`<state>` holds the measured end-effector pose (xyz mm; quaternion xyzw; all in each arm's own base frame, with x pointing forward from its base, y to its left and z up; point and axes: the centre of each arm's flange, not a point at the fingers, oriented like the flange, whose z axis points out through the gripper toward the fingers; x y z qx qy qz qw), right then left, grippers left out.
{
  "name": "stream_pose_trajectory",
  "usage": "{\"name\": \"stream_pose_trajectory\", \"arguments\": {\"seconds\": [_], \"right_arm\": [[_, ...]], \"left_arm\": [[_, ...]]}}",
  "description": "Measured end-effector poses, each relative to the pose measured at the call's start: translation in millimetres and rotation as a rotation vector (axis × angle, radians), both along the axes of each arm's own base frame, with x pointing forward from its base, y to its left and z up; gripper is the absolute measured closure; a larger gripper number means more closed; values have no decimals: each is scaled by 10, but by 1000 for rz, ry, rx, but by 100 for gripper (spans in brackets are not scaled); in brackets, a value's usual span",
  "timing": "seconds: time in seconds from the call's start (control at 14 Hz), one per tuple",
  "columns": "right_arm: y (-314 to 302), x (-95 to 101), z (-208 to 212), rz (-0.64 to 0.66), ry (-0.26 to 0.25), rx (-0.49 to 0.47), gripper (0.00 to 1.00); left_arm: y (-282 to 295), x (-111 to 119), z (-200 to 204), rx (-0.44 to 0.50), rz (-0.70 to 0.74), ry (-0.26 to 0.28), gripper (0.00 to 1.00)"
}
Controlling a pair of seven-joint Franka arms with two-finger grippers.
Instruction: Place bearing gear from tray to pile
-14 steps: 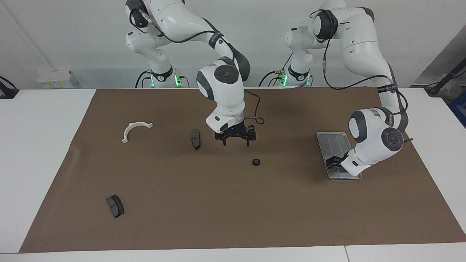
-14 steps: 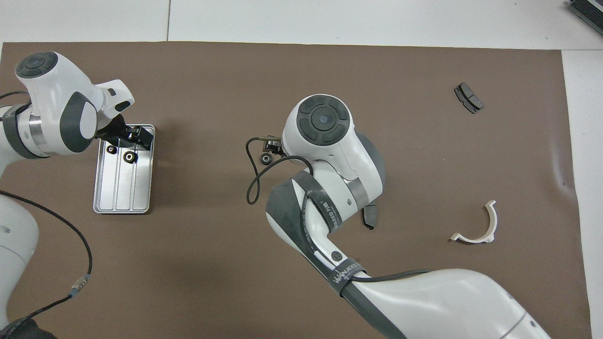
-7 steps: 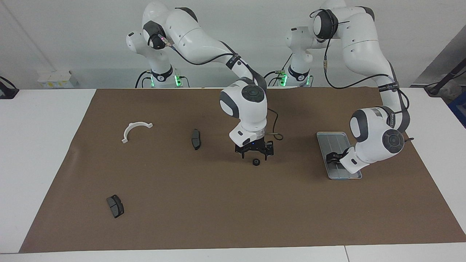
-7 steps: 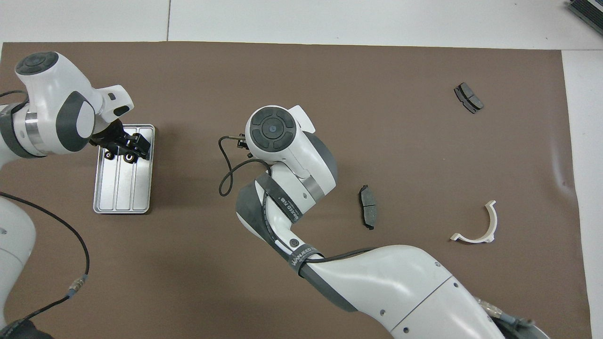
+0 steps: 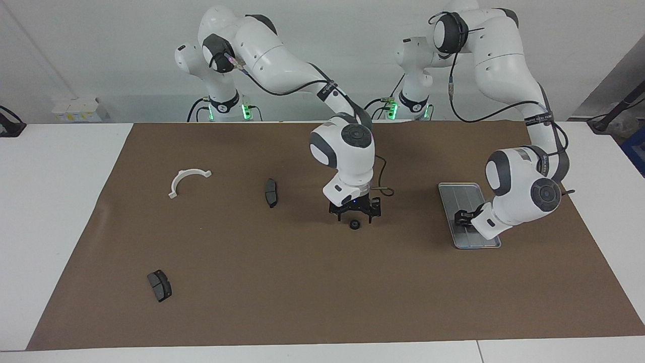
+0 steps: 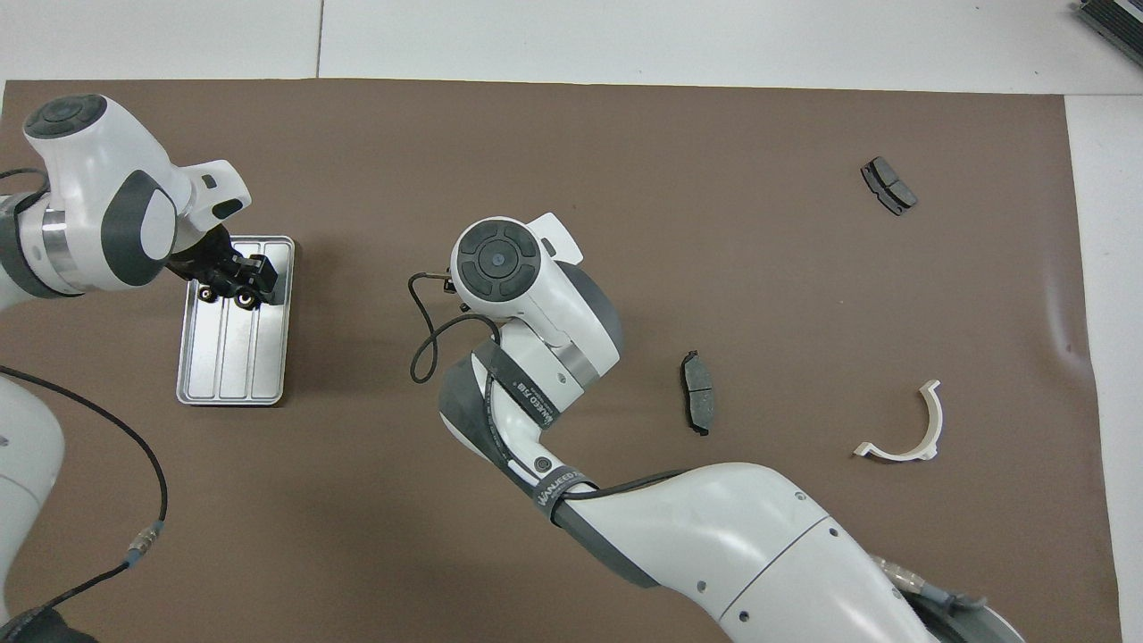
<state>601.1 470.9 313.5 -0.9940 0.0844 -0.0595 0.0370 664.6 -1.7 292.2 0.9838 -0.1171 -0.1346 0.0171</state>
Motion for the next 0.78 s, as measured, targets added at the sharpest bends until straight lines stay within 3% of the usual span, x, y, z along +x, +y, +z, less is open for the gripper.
{"name": "stream_pose_trajectory", "arguments": {"seconds": [0.07, 0.14, 0.28, 0.36, 0.43, 0.5, 0.64, 0.78], "right_arm": [[-3, 1, -37, 4, -2, -9, 4], [0, 6, -88, 8, -5, -14, 4], [11, 16, -173, 12, -14, -13, 8], [12, 18, -195, 14, -15, -14, 11], [13, 18, -202, 15, -16, -16, 12], [21, 14, -199, 17, -17, -16, 12], [75, -27, -193, 26, -18, -16, 30], [136, -71, -184, 37, -22, -17, 34]], "left_arm": [[23, 6, 13, 4, 1, -3, 41], [22, 5, 13, 4, 1, -2, 41], [54, 11, 33, 10, 2, -6, 54], [55, 12, 35, 11, 2, -6, 55], [76, 17, 48, 15, 3, -9, 64], [69, 16, 49, 14, 2, -8, 64], [24, 18, 56, 9, -4, -10, 64], [-6, 44, 100, 6, -8, -20, 64]]}}
